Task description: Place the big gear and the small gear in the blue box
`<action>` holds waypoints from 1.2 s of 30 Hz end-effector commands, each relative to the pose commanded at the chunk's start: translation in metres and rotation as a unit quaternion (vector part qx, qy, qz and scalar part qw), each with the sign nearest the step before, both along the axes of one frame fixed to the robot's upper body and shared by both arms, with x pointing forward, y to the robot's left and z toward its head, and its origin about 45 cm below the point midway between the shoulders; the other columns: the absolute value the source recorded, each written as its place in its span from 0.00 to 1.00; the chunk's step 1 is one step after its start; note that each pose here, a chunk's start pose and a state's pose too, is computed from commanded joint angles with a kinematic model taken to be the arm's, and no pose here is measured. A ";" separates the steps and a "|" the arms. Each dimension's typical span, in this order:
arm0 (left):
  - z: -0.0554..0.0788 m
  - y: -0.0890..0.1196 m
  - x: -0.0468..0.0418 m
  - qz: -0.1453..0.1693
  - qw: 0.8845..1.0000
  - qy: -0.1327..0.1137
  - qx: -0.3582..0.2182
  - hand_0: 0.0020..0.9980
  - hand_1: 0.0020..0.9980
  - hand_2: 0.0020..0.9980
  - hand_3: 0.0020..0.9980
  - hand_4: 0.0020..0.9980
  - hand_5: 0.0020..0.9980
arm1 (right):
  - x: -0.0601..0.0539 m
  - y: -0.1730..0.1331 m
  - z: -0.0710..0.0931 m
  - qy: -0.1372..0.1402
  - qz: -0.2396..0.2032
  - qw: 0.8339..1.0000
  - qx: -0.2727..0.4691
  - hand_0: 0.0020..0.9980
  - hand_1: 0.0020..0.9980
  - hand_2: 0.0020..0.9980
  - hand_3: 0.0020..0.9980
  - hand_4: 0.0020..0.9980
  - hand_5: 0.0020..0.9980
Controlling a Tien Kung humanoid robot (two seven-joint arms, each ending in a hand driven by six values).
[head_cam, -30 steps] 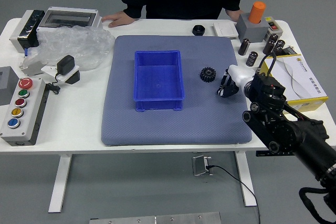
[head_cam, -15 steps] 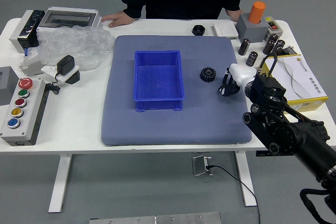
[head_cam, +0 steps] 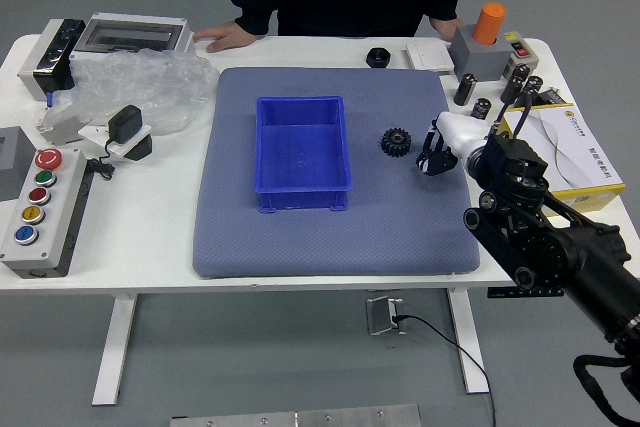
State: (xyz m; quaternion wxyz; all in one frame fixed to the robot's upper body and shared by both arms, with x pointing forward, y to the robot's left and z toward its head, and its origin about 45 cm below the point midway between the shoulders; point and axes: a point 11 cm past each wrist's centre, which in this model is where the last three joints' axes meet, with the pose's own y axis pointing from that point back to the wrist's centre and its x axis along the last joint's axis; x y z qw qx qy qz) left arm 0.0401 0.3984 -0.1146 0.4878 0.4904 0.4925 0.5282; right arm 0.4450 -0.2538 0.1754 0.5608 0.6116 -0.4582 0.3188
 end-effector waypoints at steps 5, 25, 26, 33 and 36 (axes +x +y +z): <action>0.000 0.002 -0.0002 0.001 1.000 0.000 0.001 0.86 0.83 0.83 0.87 0.78 0.31 | 0.003 0.002 0.013 -0.013 0.004 1.000 -0.002 0.64 0.48 0.46 0.44 0.74 0.02; 0.002 0.008 0.0017 0.002 1.000 -0.003 0.008 0.86 0.83 0.83 0.87 0.78 0.31 | 0.010 0.067 0.094 -0.099 0.089 0.991 0.011 0.64 0.48 0.46 0.44 0.72 0.00; 0.002 0.008 0.0015 0.002 1.000 -0.002 0.008 0.86 0.83 0.83 0.87 0.78 0.31 | 0.010 0.074 0.096 -0.101 0.095 0.990 0.015 0.64 0.48 0.46 0.44 0.72 0.00; 0.003 0.009 0.0001 -0.002 1.000 0.001 0.009 0.86 0.82 0.83 0.87 0.78 0.31 | 0.005 0.118 0.093 -0.094 0.132 0.986 0.036 0.65 0.48 0.46 0.45 0.72 0.00; 0.002 0.008 -0.0004 -0.003 1.000 0.002 0.009 0.86 0.82 0.83 0.87 0.78 0.31 | 0.002 0.133 0.088 -0.088 0.142 0.985 0.045 0.65 0.48 0.46 0.45 0.72 0.00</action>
